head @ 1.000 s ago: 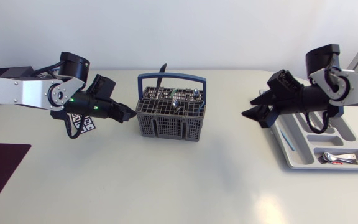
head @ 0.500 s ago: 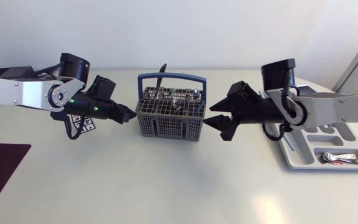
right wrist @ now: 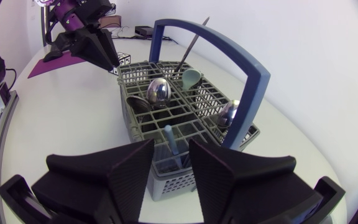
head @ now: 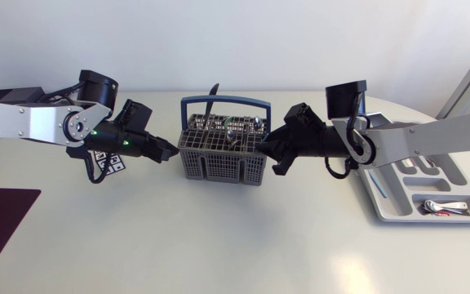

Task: Transfer all utensils from the basket to the drawer tray.

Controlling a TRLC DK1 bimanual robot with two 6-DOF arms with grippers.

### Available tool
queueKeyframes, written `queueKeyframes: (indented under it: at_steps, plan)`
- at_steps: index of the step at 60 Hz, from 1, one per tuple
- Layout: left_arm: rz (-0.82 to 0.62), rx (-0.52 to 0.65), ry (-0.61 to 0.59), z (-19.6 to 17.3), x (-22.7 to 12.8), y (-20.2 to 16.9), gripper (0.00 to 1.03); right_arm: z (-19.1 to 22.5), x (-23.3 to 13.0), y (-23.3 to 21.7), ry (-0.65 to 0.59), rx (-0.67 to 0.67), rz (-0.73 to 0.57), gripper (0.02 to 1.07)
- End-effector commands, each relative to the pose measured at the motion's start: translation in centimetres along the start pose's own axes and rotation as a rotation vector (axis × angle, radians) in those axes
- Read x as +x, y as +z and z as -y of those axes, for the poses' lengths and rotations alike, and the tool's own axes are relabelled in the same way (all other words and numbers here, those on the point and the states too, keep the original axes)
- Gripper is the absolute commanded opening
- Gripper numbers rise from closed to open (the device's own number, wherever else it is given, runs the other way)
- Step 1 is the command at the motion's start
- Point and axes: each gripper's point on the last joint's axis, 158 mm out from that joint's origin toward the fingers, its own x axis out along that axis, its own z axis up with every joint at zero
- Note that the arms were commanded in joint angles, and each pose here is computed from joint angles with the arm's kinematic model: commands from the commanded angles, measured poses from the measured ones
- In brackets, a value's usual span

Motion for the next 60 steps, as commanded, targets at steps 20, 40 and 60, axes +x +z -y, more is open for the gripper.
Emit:
queueKeyframes:
  at_steps: [20,40,60]
  plan:
    - [-0.005,0.021,-0.016,0.6,0.1,-0.5,0.43,0.5,1.1,-0.4,-0.009,0.02,0.016,0.1]
    - [-0.008,0.021,-0.018,0.7,0.2,-0.6,0.43,0.1,0.5,0.6,-0.016,-0.01,0.048,0.08]
    - [-0.008,0.023,-0.02,0.8,0.2,-0.6,0.43,-1.0,-6.2,7.5,-0.041,-0.06,0.152,0.08]
